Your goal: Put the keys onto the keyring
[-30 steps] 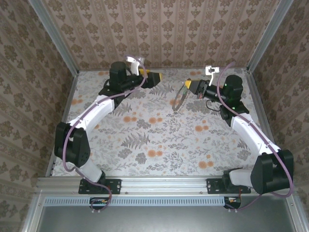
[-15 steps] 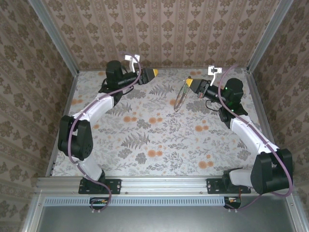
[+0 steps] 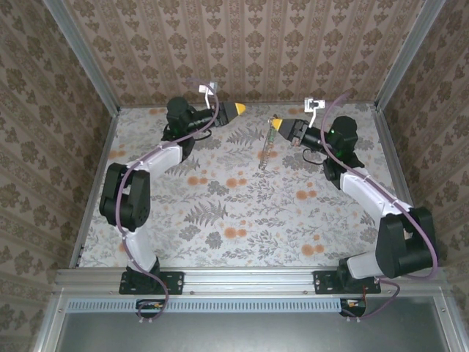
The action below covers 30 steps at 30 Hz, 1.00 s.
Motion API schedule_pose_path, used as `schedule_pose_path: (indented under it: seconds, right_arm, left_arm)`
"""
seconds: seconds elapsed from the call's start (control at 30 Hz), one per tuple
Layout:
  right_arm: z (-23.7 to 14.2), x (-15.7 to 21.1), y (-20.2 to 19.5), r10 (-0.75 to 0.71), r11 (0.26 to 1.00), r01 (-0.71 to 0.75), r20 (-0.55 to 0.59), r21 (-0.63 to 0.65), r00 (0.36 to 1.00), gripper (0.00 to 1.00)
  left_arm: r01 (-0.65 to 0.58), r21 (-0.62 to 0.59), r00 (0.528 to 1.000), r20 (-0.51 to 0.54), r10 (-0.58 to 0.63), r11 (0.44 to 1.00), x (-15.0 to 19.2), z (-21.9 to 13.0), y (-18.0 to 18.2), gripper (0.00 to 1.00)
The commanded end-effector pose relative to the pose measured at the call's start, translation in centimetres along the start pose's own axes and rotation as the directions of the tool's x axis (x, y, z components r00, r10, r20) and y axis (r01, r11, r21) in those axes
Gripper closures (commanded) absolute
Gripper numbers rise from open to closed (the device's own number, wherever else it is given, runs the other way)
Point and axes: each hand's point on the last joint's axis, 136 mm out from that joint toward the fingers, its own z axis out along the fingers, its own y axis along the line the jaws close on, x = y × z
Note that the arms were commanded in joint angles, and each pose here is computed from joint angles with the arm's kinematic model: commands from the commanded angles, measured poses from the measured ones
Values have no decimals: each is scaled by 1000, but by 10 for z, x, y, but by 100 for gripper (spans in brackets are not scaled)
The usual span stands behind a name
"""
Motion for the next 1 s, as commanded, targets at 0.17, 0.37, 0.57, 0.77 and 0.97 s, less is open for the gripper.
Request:
schedule_pose_path:
  seconds: [0.17,0.37,0.57,0.77,0.97]
  right_arm:
    - [22,-15,27,-32,992,34,17,-118,999,100]
    - [30,-13,26,-19,991,19,4,-129,1000,100]
    - [40,-10,24,-1,990,-1,-14,-144,1000,100]
    - [47,-8,24,4,988,-8,-24,-154,1000,100]
    - [48,-8,26,4,987,-7,-23,-159,1000,100]
  left_arm:
    - [-55,83,998,-26,57,995,12,10,-35,72]
    - [-82,58,996,-37,85,995,19,5,-41,74]
    - [-104,60,994,-34,107,993,20,2,-48,74]
    - [-117,65,992,-34,119,991,20,-1,-55,74]
    - [-116,40,992,-38,118,992,26,-3,-49,74]
